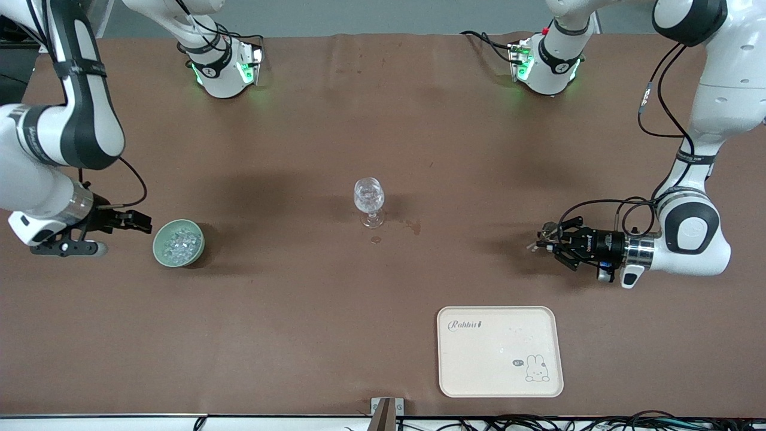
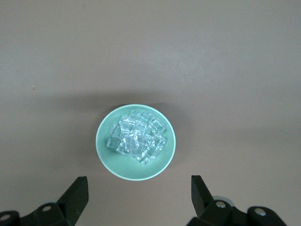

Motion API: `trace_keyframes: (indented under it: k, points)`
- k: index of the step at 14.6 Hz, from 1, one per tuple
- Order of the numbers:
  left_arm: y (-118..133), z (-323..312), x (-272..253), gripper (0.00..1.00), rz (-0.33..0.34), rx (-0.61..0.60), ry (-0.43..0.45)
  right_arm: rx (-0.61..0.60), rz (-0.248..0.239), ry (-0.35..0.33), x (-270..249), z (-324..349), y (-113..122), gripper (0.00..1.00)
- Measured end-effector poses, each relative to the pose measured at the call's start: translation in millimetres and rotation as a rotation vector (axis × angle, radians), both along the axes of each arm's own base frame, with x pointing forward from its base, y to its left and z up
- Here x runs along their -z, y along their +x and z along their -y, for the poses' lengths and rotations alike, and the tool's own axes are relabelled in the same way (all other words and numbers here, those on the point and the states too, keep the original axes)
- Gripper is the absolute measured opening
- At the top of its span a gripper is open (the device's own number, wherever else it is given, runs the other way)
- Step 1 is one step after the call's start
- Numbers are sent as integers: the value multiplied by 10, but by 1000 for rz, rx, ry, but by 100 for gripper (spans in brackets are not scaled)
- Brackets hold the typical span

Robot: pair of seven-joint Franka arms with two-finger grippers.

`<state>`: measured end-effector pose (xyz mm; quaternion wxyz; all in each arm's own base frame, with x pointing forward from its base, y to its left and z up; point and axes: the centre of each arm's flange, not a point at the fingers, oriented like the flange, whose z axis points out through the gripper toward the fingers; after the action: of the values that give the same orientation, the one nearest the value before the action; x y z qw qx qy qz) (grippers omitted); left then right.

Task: Pour wine and add ice with both arms
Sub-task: 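Carry the jigger toward the glass while the right gripper reaches the bowl, then bring the jigger over the glass while the right gripper grasps ice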

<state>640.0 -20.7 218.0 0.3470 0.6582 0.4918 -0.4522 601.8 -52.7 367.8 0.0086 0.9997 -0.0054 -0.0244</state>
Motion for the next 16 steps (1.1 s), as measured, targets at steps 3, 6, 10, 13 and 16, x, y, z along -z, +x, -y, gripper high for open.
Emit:
trace_keyframes:
  k: [3,6,10,13,16]
  points:
    - [43,407,-439,21,-47,11,13,-4,19,-4,478,-8,39,95]
    - [7,747,-696,21,-79,34,33,-12,35,-6,912,-45,-59,93]
    - [-91,1309,-1068,21,-91,67,91,-21,19,-4,1176,-95,-140,84]
    - [-156,1881,-1265,21,-86,35,159,-26,17,-4,1233,-122,-143,78]
    - [-238,2421,-1338,21,-87,-14,201,-32,31,-5,1291,-152,-125,74]
